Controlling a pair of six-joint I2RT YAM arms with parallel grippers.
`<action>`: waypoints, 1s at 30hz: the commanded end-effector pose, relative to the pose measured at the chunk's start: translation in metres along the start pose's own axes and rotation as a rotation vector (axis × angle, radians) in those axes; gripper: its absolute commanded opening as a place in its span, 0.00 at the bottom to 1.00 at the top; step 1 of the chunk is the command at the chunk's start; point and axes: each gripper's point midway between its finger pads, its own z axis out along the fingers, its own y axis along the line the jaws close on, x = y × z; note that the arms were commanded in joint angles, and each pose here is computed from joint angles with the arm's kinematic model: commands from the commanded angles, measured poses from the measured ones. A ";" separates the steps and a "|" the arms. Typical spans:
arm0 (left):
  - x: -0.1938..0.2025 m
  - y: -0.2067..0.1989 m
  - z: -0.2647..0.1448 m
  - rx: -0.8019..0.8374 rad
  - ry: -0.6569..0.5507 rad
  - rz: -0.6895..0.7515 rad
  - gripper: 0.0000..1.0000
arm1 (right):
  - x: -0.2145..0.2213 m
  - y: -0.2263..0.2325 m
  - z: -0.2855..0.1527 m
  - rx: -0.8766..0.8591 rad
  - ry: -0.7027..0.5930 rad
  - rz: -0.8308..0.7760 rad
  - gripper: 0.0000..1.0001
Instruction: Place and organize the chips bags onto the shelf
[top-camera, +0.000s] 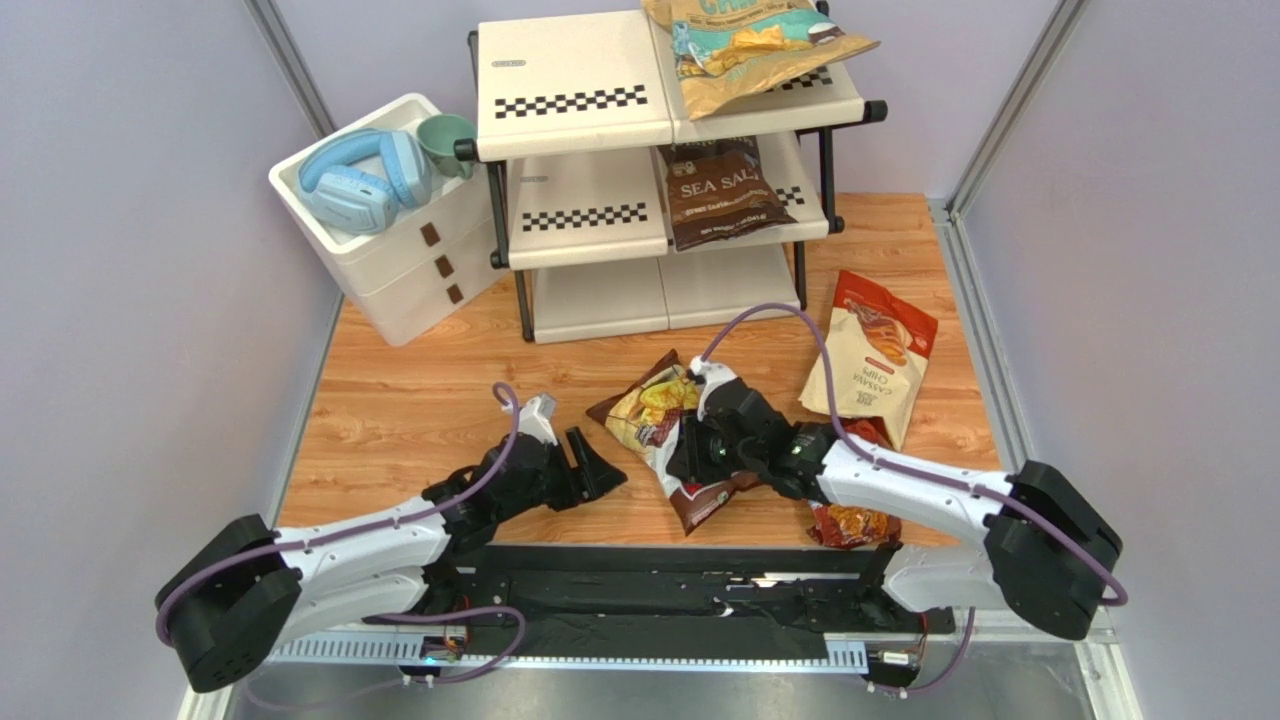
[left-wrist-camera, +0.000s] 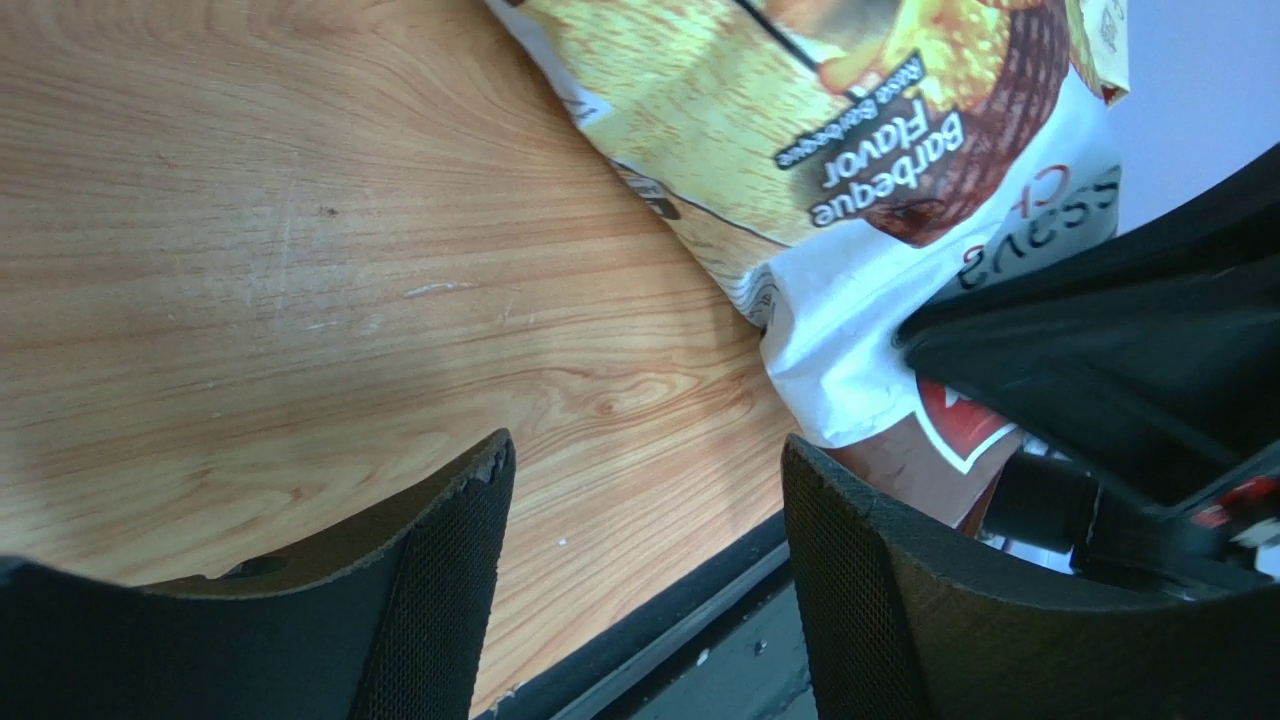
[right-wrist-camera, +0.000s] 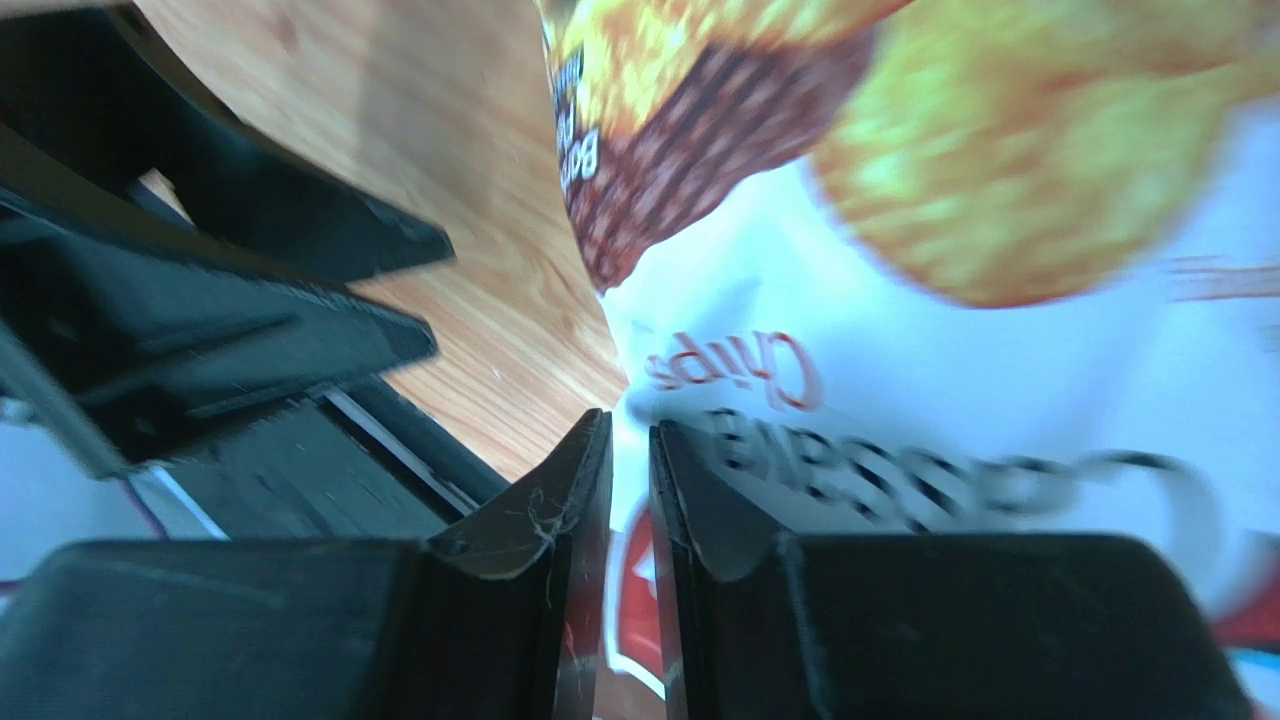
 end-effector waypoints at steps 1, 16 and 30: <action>-0.005 -0.004 0.005 0.027 -0.032 -0.021 0.72 | 0.016 0.002 0.014 -0.016 0.014 0.002 0.21; -0.001 -0.017 0.023 0.062 0.007 -0.010 0.72 | -0.091 0.027 -0.088 0.044 -0.312 -0.107 0.23; 0.001 -0.022 0.034 0.115 -0.008 -0.081 0.79 | -0.088 -0.064 -0.012 0.246 -0.141 -0.044 0.21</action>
